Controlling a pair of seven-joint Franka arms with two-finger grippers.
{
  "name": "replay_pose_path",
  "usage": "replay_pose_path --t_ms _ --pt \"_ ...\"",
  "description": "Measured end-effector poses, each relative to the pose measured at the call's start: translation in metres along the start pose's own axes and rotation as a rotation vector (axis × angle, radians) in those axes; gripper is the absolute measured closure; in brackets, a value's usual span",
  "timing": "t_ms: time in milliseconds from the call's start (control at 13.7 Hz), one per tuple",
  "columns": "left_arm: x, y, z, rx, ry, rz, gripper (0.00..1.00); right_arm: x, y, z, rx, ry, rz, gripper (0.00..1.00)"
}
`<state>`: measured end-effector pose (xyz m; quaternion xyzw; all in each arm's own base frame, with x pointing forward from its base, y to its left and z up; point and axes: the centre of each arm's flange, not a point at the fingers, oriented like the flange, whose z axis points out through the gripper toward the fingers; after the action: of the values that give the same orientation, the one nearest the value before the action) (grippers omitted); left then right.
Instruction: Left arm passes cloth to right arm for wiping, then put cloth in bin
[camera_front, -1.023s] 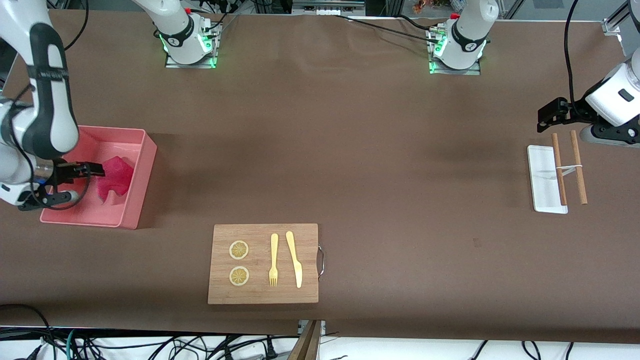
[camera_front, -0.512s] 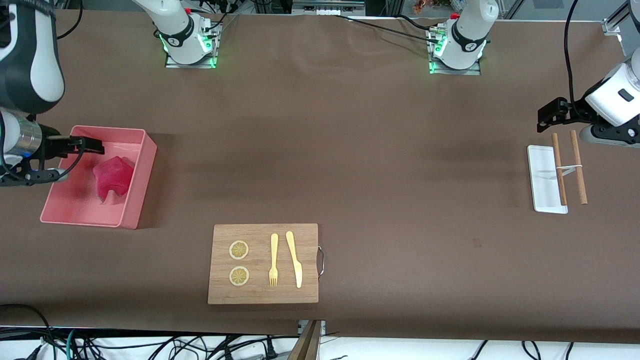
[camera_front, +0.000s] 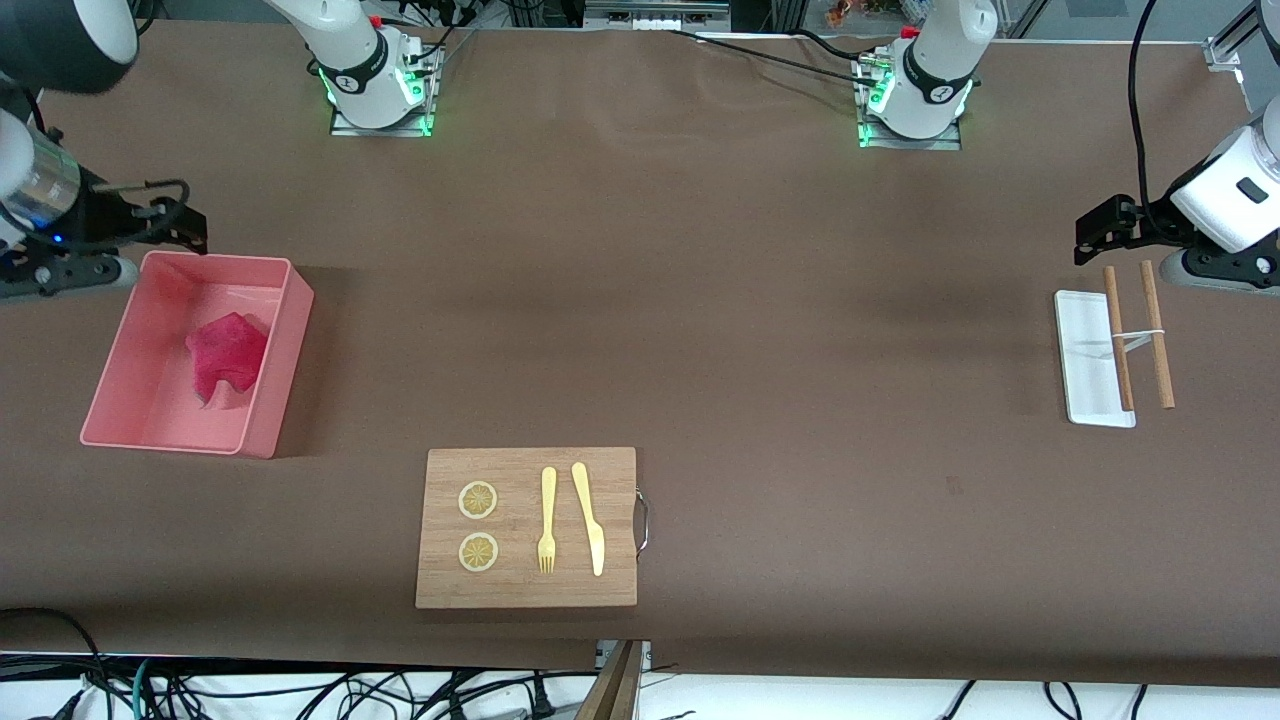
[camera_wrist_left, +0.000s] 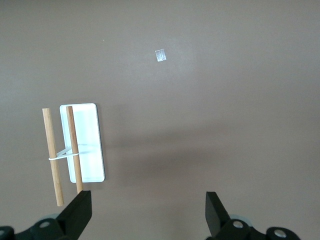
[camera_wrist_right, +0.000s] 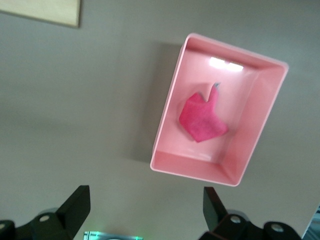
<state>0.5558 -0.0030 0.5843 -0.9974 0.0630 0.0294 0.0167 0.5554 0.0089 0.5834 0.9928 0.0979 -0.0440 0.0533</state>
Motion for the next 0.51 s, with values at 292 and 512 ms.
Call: replay_pose_path --t_ms 292,512 --pt "0.000 0.000 0.000 0.000 0.000 0.001 0.00 -0.013 0.006 -0.041 0.001 0.053 0.016 0.00" --pt "0.000 0.001 0.000 0.000 0.000 0.002 0.00 -0.022 0.013 -0.040 0.089 0.024 0.063 0.00"
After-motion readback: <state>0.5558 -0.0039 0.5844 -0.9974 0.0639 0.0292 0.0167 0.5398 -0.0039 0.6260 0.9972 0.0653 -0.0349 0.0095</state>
